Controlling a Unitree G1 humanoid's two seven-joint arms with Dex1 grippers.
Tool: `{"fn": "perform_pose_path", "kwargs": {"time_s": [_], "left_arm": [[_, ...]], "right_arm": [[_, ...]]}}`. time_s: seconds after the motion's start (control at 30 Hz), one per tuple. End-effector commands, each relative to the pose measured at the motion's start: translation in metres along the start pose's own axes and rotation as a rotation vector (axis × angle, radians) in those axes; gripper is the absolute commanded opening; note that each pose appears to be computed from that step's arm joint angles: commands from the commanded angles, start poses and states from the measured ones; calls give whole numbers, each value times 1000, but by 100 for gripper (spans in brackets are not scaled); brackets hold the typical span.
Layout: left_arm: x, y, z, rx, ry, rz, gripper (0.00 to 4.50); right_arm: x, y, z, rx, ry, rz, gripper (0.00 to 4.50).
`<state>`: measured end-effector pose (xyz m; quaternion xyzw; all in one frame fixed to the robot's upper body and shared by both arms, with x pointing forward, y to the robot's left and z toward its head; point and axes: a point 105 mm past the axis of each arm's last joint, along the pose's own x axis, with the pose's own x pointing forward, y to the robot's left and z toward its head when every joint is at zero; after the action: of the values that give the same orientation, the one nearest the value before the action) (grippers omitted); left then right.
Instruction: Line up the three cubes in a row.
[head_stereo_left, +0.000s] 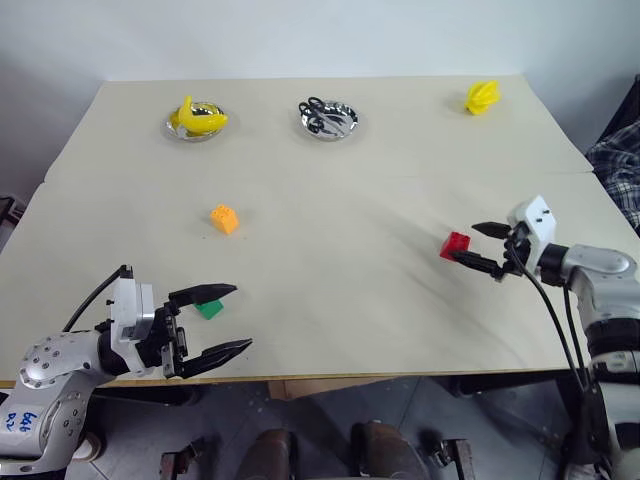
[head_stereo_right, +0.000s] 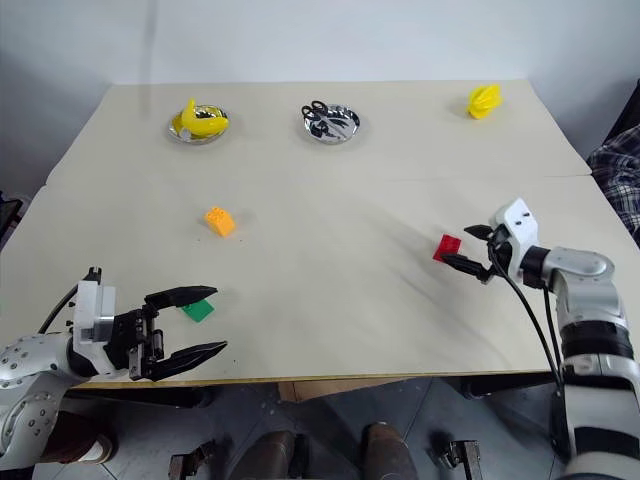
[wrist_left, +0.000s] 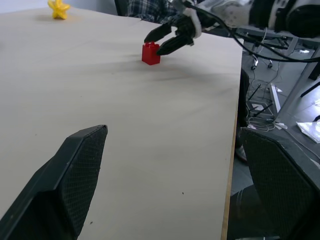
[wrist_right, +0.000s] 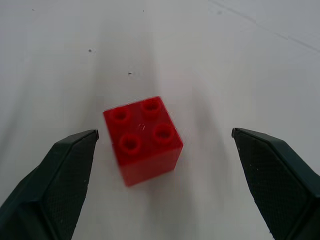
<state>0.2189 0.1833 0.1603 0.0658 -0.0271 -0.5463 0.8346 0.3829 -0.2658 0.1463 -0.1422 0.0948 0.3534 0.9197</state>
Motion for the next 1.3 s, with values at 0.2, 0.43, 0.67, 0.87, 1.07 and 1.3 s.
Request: {"fn": "perform_pose_path", "kwargs": {"time_s": [0.2,0.43,0.67,0.87,1.07,1.3], "left_arm": [[-1,0,9,48,-12,5,450],[-3,0,7,56,-11,24,450],[-38,16,-3,73,29,123,450],[-57,22,-10,88,75,117,450],[-52,21,-15,111,92,83,450],[-45,18,-9,114,68,78,450]], "right_arm": [[8,6,3,-35,6,107,330],[8,15,12,-59,-34,201,150],[40,80,49,-225,-57,585,150],[62,117,60,-319,-30,749,150],[73,115,45,-422,55,751,150],[45,91,26,-364,111,732,150]]}}
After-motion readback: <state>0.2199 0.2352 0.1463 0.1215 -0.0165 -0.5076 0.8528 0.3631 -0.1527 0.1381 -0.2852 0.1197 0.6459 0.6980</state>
